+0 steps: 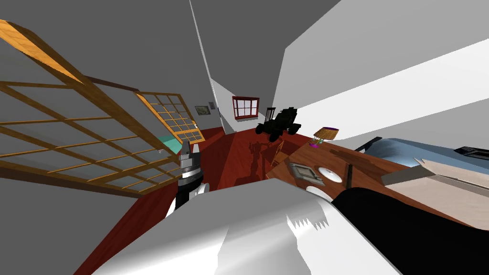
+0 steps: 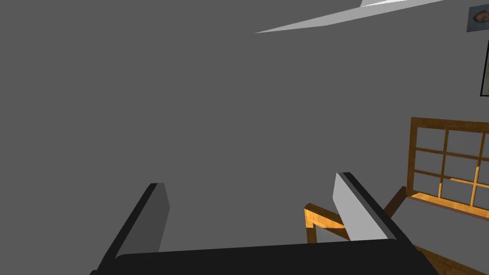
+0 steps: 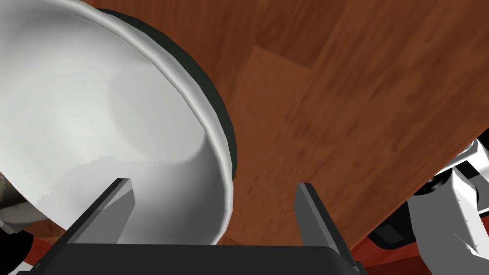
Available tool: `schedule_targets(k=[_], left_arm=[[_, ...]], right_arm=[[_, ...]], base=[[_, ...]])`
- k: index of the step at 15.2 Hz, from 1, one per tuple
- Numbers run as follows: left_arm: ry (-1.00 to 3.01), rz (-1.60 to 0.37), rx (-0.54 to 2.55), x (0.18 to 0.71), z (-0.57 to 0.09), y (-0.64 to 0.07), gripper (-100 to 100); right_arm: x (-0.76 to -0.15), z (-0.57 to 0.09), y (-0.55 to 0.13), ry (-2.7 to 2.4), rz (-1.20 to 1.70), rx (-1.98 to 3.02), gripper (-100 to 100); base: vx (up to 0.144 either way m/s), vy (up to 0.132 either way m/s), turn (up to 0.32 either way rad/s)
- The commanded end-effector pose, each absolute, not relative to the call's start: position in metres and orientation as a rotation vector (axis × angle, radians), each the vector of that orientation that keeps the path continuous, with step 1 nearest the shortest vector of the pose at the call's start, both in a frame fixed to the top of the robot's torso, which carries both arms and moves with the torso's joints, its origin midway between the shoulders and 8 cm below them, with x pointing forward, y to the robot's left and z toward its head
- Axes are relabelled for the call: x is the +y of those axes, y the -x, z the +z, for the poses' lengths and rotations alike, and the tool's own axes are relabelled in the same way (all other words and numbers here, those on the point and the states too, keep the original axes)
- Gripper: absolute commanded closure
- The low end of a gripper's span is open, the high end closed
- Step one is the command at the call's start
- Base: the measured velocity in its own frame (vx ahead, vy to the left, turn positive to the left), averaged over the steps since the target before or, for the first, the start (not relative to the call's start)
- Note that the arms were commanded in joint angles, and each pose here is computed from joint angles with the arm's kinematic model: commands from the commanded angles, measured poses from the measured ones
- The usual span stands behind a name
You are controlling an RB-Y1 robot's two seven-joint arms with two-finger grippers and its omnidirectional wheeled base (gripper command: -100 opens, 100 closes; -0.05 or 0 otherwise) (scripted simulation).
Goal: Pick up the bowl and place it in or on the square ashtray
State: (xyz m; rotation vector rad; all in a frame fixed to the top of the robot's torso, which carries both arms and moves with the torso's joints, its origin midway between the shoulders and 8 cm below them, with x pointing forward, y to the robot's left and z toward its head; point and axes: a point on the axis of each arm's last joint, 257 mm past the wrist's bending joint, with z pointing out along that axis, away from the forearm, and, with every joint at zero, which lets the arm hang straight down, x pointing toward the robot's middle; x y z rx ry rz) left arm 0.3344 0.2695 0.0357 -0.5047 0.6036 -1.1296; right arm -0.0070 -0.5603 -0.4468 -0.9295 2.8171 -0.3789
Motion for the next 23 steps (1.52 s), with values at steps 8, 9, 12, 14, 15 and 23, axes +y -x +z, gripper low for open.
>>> schedule_targets(k=[8, 9, 12, 14, 15, 23], left_arm=[[0.505, -1.130, 0.604, 0.270, 0.036, -0.334, 0], [0.505, -1.130, 0.604, 0.270, 0.036, -0.334, 0], [0.505, -1.130, 0.604, 0.270, 0.036, -0.334, 0], [0.505, -1.130, 0.604, 0.270, 0.036, -0.334, 0], [0.505, -1.130, 0.604, 0.270, 0.036, -0.334, 0], [0.505, -1.130, 0.604, 0.270, 0.036, -0.334, 0]], right_arm=[[-0.563, -0.465, 0.052, 0.948, -0.375, 2.878, -100], [-0.562, -0.467, 0.053, 0.943, -0.375, 2.879, -100], [-0.562, -0.469, 0.054, 0.938, -0.376, 2.880, -100], [-0.562, -0.470, 0.054, 0.938, -0.375, 2.881, 100], [-0.562, -0.470, 0.054, 0.938, -0.375, 2.881, 100], [-0.565, -0.447, 0.043, 0.989, -0.373, 2.867, 100]], base=[[0.022, -0.004, 0.073], [-0.020, -0.025, 0.089], [-0.016, -0.018, 0.047], [0.000, 0.000, 0.000], [0.000, 0.000, 0.000], [0.013, 0.017, -0.072]])
